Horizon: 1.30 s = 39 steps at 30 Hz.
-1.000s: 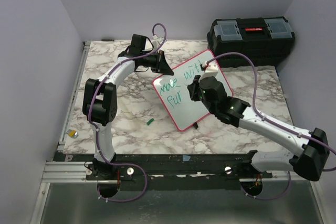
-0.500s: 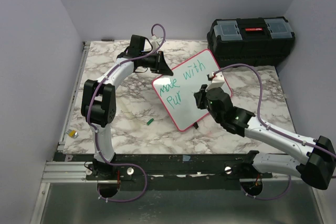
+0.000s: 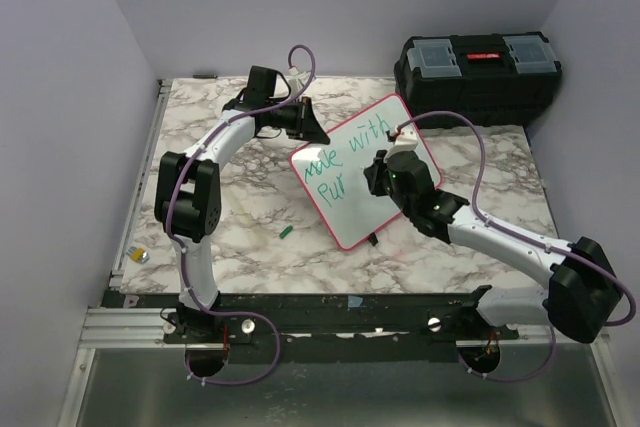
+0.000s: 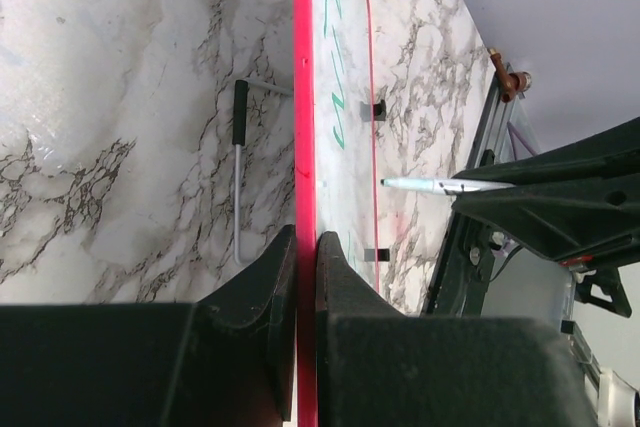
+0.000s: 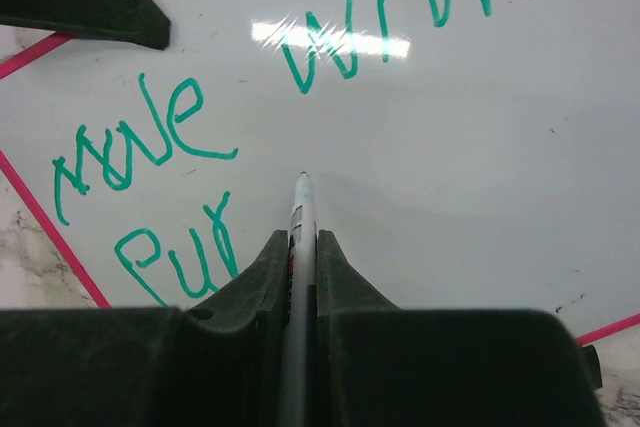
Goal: Write a sentence on the whiteboard
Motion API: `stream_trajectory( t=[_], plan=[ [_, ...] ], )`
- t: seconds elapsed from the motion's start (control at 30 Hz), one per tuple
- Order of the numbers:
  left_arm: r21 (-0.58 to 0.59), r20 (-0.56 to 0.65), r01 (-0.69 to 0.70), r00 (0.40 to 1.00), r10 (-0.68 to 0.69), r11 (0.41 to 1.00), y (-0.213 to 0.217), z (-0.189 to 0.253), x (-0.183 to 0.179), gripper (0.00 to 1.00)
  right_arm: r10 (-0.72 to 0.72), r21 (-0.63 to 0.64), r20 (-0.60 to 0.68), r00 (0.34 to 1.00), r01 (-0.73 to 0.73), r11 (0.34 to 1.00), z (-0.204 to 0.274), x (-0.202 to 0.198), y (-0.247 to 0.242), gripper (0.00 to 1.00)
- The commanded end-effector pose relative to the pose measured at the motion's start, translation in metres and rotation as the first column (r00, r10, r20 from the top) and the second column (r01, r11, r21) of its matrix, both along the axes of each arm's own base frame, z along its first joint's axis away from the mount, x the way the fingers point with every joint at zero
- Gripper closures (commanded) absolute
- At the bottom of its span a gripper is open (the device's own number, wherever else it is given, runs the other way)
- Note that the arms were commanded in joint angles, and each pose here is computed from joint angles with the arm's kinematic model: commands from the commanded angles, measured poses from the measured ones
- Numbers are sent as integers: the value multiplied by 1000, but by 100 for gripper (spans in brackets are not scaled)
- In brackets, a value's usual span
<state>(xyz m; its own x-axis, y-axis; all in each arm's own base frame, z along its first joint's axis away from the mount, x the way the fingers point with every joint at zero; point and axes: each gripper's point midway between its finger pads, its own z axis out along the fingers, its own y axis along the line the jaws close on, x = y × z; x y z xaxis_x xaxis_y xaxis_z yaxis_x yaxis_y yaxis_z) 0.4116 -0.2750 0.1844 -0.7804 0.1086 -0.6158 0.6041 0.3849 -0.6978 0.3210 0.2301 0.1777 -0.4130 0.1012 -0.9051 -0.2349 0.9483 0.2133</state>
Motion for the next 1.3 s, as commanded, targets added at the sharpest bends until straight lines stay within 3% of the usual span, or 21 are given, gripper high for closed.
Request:
stream_trajectory(
  t=[0.0,0.63,1.27],
  plan=[
    [54,134,-14,991,7,998,6,-7,19,100,79,58,36,996,-81,995,17,8,24,99],
    [46,138,-13,990,7,999,8,-4,18,100,102,39,-7,995,-101,994,2,13,35,99],
    [26,143,-9,990,6,1000,8,1,17,100,131,-25,-150,980,-136,990,-44,-13,22,99]
  ],
)
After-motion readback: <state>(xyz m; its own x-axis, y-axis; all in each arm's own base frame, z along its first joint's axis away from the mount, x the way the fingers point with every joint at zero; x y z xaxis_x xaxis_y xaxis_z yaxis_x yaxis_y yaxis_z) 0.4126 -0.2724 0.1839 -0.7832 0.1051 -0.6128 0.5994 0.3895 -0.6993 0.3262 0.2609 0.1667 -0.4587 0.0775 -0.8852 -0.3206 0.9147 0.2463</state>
